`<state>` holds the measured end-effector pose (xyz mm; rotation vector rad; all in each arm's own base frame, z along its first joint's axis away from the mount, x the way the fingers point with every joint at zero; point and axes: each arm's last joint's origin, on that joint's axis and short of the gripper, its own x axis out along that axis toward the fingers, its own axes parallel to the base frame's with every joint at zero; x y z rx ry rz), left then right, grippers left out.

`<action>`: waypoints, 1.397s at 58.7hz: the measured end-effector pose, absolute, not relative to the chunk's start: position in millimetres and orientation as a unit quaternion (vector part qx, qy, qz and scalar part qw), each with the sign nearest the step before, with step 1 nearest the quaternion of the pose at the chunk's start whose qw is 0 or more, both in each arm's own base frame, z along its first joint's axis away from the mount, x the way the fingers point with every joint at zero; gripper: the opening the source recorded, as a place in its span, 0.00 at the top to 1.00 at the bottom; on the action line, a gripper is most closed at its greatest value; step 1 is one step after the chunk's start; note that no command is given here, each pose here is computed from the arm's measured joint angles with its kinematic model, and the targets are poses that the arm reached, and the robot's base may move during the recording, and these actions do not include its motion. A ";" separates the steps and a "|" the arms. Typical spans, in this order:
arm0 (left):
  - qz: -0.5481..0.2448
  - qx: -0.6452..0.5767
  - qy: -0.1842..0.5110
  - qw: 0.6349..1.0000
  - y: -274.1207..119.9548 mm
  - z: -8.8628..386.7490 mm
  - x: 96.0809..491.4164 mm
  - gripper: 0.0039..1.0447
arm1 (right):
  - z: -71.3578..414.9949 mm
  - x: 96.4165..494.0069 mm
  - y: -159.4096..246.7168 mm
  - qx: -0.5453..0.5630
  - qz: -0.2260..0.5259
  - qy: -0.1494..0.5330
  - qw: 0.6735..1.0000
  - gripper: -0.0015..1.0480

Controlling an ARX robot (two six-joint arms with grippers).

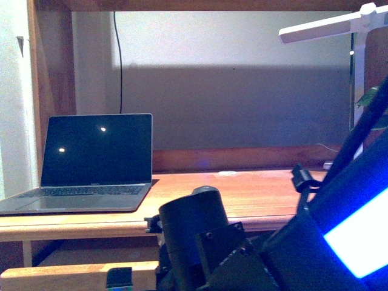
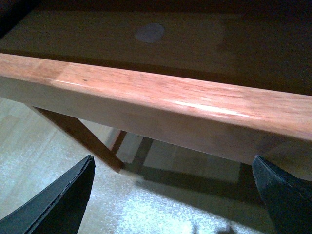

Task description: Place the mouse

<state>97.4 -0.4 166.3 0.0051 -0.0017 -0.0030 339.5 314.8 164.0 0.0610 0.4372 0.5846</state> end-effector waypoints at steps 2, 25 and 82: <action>-0.002 0.002 -0.001 1.000 -0.5 166.3 97.4 0.07 | 165.8 340.6 320.8 0.032 0.289 0.211 0.933 0.07; -0.002 0.003 -0.001 1.000 -0.4 166.3 97.4 0.07 | 171.4 351.0 354.8 0.046 0.294 0.199 0.934 0.07; -0.002 0.003 -0.001 1.000 -0.4 166.3 97.4 0.07 | 197.1 348.9 289.5 0.090 0.297 0.156 0.938 0.07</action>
